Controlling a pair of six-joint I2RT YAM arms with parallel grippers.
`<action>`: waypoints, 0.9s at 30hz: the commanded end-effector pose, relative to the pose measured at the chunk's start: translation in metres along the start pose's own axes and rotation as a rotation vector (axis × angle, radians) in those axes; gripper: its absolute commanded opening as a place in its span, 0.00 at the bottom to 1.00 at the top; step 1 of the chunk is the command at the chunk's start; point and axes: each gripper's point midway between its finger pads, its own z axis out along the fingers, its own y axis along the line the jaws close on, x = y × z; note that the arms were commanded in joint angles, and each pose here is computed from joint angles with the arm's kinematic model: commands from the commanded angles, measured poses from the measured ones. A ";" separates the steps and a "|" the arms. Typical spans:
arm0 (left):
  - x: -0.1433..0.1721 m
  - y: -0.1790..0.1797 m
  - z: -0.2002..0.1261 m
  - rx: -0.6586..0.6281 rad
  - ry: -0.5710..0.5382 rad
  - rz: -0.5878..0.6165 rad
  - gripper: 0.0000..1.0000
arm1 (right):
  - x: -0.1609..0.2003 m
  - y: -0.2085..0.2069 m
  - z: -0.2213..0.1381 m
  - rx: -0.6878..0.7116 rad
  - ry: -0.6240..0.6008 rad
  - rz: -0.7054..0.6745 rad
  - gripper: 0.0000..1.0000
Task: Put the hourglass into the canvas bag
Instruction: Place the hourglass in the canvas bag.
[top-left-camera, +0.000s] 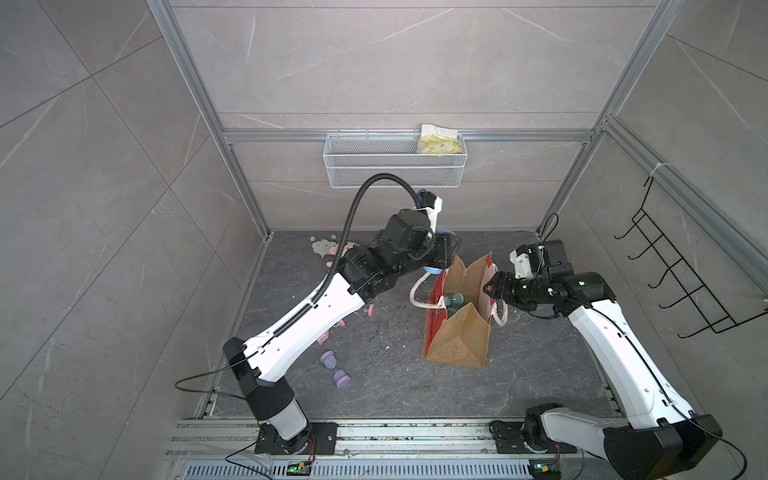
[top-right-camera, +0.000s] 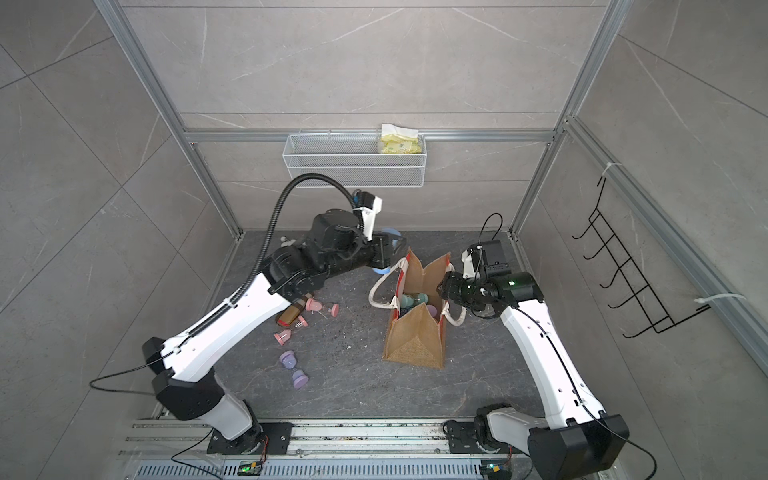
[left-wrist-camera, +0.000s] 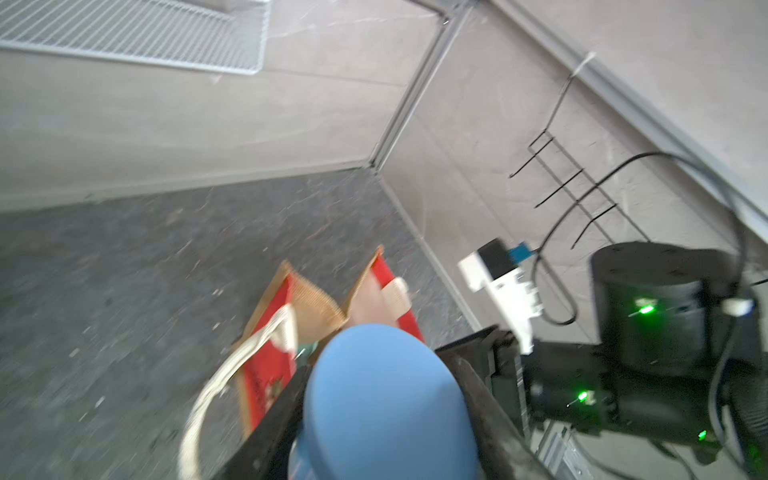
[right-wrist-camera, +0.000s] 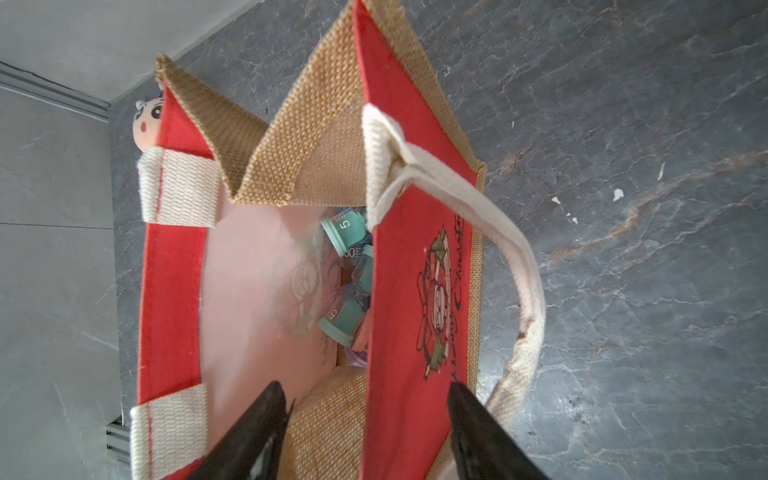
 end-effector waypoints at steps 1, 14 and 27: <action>-0.009 -0.030 0.036 0.090 -0.067 0.099 0.00 | 0.002 -0.005 0.011 0.015 0.005 0.009 0.50; 0.043 -0.026 0.125 0.151 -0.062 0.129 0.00 | -0.003 -0.013 0.002 0.058 -0.034 0.000 0.02; 0.130 0.011 0.132 0.118 0.104 0.185 0.00 | -0.016 -0.009 -0.014 0.047 -0.089 0.013 0.00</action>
